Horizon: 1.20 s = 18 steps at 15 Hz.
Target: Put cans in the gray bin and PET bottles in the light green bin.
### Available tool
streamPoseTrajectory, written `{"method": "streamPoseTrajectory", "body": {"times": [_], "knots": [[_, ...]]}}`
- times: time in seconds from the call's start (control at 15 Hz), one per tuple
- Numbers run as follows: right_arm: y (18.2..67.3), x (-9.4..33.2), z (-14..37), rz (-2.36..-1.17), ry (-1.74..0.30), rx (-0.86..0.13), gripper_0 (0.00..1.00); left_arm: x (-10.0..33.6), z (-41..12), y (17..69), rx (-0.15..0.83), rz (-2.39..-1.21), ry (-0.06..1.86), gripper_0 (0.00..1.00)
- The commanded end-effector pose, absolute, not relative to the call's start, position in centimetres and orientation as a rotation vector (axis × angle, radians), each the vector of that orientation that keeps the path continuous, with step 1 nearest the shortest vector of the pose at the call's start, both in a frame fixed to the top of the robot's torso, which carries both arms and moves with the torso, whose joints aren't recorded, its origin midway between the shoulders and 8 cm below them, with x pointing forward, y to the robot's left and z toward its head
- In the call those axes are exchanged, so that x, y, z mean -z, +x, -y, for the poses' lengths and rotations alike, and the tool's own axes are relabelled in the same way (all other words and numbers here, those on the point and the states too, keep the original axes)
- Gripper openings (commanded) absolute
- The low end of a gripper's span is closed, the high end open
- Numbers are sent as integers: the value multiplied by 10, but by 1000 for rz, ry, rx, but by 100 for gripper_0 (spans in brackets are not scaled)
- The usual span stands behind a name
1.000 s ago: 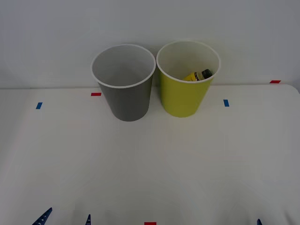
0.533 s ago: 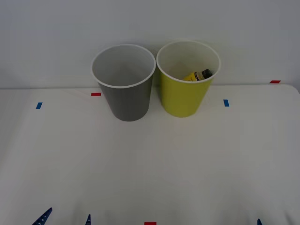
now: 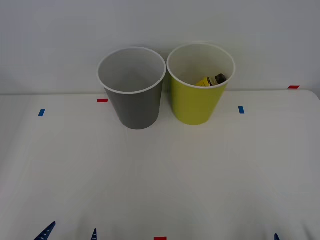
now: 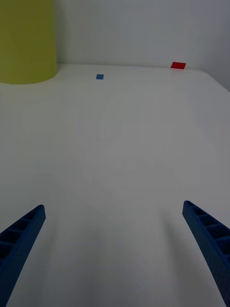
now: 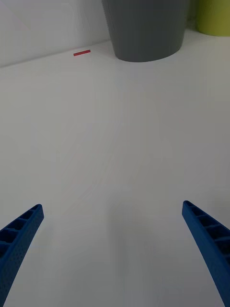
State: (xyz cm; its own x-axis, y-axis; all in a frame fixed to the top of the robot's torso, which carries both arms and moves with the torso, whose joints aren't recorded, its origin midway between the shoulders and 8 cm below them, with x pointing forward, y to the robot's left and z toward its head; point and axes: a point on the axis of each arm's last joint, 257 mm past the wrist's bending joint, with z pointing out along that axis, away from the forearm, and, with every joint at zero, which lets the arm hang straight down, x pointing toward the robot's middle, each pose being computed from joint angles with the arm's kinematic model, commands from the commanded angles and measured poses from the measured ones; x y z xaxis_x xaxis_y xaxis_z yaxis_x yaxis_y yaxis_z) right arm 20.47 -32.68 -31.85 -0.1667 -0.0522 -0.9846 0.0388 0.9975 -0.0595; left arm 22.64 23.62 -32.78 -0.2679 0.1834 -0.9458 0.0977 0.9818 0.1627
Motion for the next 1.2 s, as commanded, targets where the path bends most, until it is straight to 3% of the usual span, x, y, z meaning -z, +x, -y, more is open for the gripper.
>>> {"method": "streamPoseTrajectory", "body": {"times": [0.07,1.2], "knots": [[205,318,327,-1736,-10,80,100,328,-236,226,-83,-1845,205,100],[205,318,327,-1736,-10,80,100,328,-236,226,-83,-1845,205,100]]}}
